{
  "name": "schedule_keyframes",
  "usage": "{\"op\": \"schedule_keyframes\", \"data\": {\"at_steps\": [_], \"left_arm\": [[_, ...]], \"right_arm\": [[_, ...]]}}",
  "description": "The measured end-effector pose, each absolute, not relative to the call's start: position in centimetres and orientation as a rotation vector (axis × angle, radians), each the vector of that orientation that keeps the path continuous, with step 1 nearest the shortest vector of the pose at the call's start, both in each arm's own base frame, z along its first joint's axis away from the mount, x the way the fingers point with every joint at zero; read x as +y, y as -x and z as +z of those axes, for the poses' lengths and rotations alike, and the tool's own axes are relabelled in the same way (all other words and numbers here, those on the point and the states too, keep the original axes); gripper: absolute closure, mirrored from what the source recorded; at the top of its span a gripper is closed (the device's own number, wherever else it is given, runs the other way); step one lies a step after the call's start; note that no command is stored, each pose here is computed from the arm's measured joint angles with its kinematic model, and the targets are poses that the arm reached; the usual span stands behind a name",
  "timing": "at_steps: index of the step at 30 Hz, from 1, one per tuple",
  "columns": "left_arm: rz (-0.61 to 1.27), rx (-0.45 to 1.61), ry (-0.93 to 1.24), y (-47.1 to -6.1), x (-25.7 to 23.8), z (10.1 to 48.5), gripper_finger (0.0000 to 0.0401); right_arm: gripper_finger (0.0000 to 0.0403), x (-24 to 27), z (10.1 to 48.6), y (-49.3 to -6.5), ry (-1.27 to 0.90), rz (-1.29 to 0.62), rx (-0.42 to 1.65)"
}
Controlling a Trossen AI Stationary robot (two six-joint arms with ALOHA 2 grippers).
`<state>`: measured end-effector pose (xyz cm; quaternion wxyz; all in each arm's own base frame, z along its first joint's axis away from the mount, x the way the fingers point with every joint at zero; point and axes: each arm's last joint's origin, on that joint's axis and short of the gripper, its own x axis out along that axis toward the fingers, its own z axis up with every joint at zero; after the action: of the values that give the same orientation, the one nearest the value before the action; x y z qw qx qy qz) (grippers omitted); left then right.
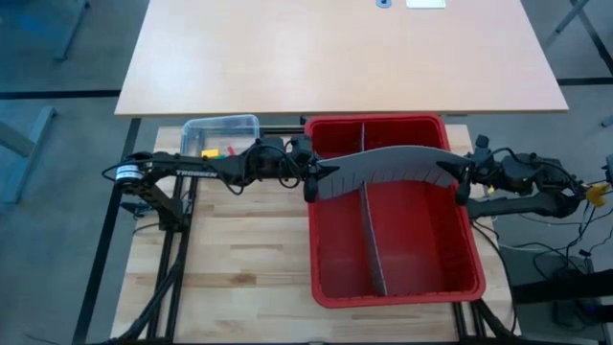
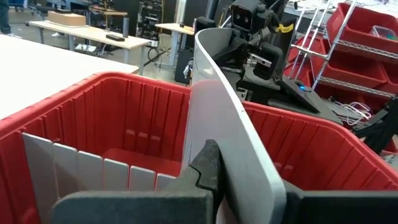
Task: Sort blocks
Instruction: Insert the bin divider into the red bin
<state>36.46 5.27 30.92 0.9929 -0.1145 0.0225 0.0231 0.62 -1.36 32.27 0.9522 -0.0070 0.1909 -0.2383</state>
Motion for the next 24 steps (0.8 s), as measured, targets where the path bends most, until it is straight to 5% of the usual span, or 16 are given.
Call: {"op": "schedule_keyframes", "data": {"at_steps": [24], "left_arm": [[-0.026, 0.229, 0.256, -35.1, 4.8, 30.6, 0.0401]], "right_arm": [[0.0402, -0.8, 32.0, -0.5, -0.030, -0.272, 0.436]]}}
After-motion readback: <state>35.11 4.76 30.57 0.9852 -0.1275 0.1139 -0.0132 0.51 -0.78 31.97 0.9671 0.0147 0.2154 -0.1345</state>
